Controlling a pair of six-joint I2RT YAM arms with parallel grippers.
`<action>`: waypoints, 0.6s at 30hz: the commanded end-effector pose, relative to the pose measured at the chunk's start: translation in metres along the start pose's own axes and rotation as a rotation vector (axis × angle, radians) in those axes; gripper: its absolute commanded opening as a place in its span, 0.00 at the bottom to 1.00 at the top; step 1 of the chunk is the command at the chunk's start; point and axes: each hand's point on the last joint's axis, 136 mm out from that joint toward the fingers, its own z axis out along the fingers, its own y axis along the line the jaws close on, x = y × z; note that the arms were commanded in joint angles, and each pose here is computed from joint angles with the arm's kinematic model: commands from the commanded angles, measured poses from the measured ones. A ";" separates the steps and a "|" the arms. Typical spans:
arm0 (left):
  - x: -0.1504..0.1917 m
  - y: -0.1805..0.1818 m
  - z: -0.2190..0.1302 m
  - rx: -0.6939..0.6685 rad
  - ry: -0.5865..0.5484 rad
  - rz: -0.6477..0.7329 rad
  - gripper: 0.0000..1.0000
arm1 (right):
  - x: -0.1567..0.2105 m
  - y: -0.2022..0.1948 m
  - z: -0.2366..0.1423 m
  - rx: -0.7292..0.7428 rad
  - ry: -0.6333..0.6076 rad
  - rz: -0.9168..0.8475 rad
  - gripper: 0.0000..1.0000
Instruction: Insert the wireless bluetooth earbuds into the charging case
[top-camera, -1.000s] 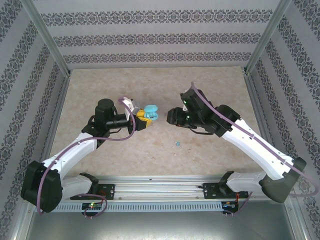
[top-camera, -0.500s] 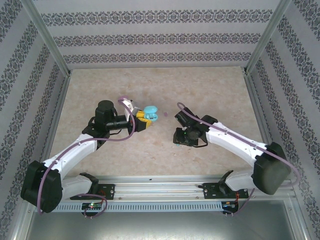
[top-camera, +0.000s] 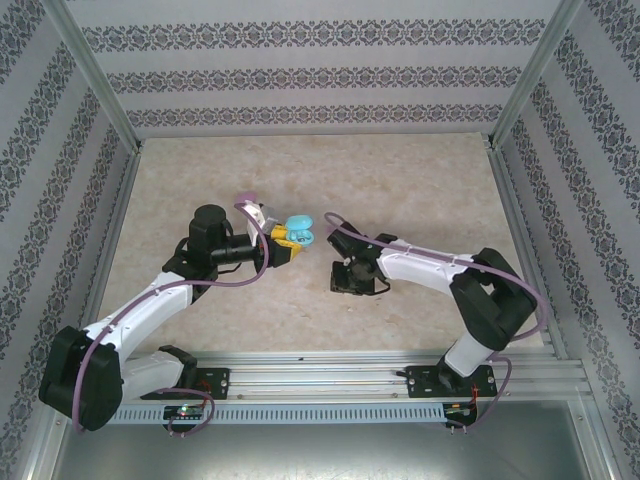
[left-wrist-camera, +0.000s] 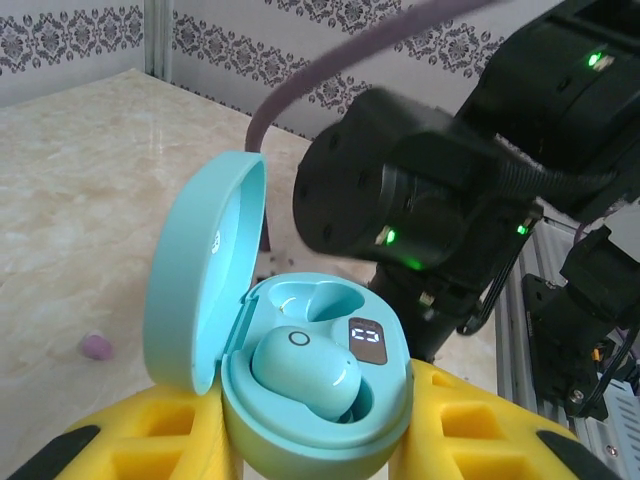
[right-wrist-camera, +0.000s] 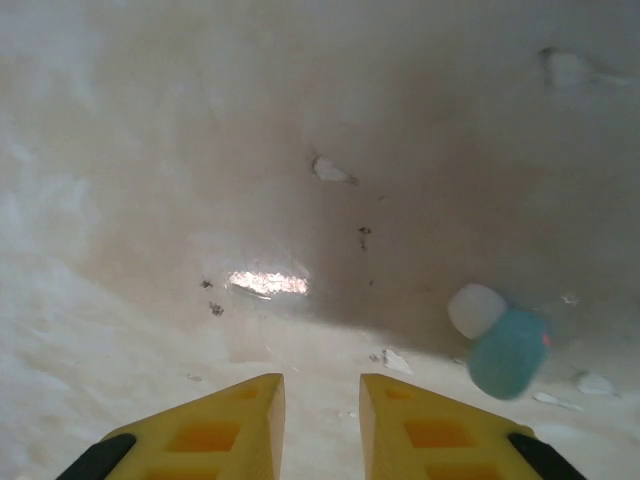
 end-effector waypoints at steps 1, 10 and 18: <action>0.000 -0.004 -0.002 0.005 -0.001 0.022 0.19 | 0.007 -0.007 0.011 0.044 0.023 0.017 0.27; 0.002 -0.001 0.001 0.004 0.004 0.030 0.19 | 0.005 -0.042 -0.001 0.149 -0.025 0.068 0.31; 0.001 0.000 0.000 -0.002 0.006 0.037 0.19 | -0.004 -0.049 -0.003 0.174 -0.029 0.066 0.31</action>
